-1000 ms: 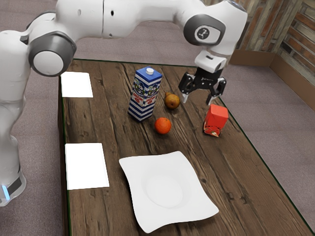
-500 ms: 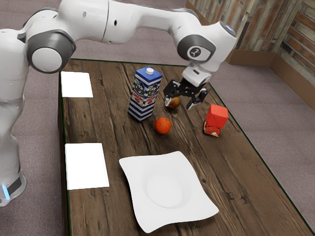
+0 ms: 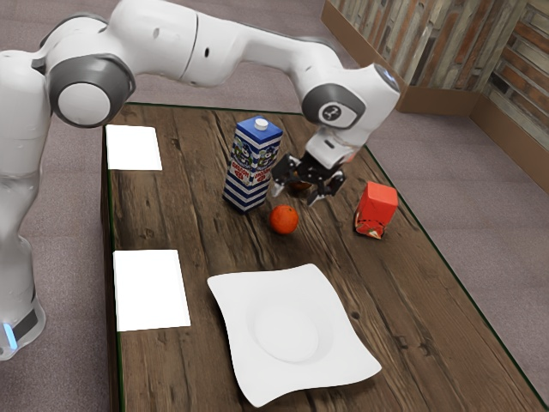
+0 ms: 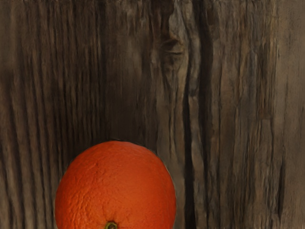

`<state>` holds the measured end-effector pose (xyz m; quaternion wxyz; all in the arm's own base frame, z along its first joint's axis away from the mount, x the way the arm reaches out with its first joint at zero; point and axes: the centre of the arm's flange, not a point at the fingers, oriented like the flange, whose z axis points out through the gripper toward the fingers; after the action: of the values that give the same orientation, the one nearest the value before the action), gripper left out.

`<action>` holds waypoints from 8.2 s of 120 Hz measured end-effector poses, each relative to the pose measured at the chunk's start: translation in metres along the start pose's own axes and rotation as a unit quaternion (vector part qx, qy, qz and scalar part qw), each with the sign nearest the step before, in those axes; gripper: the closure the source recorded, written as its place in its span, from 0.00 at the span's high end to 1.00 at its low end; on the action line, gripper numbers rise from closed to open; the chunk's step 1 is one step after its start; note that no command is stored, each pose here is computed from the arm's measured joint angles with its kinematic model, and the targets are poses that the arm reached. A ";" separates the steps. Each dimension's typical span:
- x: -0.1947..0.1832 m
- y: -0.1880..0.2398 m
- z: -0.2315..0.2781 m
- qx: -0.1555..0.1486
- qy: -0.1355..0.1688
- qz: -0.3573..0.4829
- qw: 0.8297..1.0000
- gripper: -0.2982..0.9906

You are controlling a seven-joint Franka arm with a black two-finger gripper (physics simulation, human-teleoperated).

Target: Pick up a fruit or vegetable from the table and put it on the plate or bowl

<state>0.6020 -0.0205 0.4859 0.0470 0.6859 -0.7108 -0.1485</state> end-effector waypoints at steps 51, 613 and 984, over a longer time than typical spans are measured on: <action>-0.003 -0.004 0.005 0.008 -0.001 0.010 1.000 0.77; -0.142 -0.065 0.034 0.070 0.008 -0.116 0.991 0.77; 0.271 0.103 -0.071 0.116 0.079 0.125 0.982 0.75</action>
<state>0.5078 -0.2974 0.5449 0.0412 0.6018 -0.7976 -0.0035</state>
